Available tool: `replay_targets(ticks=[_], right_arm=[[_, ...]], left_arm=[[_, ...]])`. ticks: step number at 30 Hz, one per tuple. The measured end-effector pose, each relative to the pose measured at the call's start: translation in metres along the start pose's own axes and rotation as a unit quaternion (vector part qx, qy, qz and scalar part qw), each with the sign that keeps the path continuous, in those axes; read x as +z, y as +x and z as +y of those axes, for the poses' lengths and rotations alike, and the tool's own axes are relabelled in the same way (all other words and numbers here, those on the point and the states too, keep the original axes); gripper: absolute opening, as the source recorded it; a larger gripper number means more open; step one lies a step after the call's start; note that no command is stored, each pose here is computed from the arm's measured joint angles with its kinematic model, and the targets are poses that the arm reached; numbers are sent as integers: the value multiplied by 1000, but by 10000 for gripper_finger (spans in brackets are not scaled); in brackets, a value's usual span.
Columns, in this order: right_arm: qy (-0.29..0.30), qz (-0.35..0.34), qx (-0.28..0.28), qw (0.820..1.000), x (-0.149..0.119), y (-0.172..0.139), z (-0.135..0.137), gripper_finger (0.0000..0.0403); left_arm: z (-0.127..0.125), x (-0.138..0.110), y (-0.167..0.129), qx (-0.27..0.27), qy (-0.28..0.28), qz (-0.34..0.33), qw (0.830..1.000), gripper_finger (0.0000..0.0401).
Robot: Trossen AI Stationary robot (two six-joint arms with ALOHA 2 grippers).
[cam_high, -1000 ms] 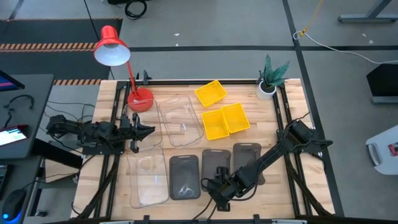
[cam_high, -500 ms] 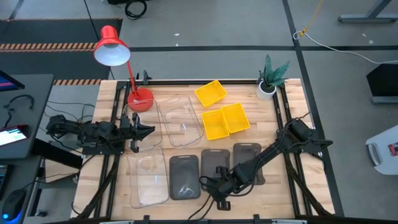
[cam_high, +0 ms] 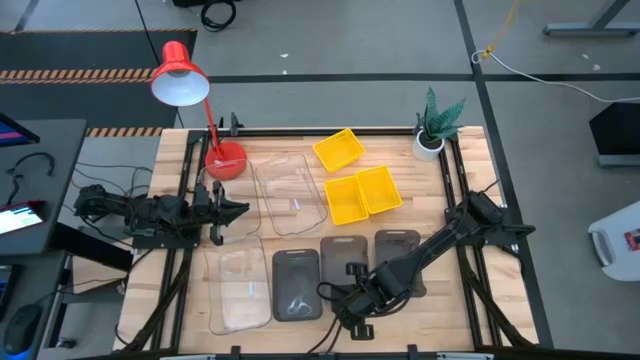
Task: Stack baskets by color
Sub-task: Stack the middle black bin on the right black bin
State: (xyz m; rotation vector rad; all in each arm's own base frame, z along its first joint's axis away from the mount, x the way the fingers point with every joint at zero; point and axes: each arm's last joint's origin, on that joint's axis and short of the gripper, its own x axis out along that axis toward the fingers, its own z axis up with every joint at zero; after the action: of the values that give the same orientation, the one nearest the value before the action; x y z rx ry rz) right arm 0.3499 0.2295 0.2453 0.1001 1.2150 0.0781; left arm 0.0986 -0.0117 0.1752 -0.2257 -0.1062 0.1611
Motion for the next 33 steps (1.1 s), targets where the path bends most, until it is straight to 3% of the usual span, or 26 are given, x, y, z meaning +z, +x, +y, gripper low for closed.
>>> replay_targets(ticks=[7, 15, 23, 33], right_arm=[[-2, 0, -55, 998, 2, -30, 4, 4], [-3, 36, -107, 994, -16, -37, 9, 4], [-3, 41, -130, 991, -35, -42, 25, 5], [20, -5, -151, 988, -68, -73, 46, 4]], left_arm=[[0, 0, 0, 0, 0, 0, 1000, 33], [0, 0, 0, 0, 0, 0, 1000, 31], [0, 0, 0, 0, 0, 0, 1000, 32], [0, 0, 0, 0, 0, 0, 1000, 30]])
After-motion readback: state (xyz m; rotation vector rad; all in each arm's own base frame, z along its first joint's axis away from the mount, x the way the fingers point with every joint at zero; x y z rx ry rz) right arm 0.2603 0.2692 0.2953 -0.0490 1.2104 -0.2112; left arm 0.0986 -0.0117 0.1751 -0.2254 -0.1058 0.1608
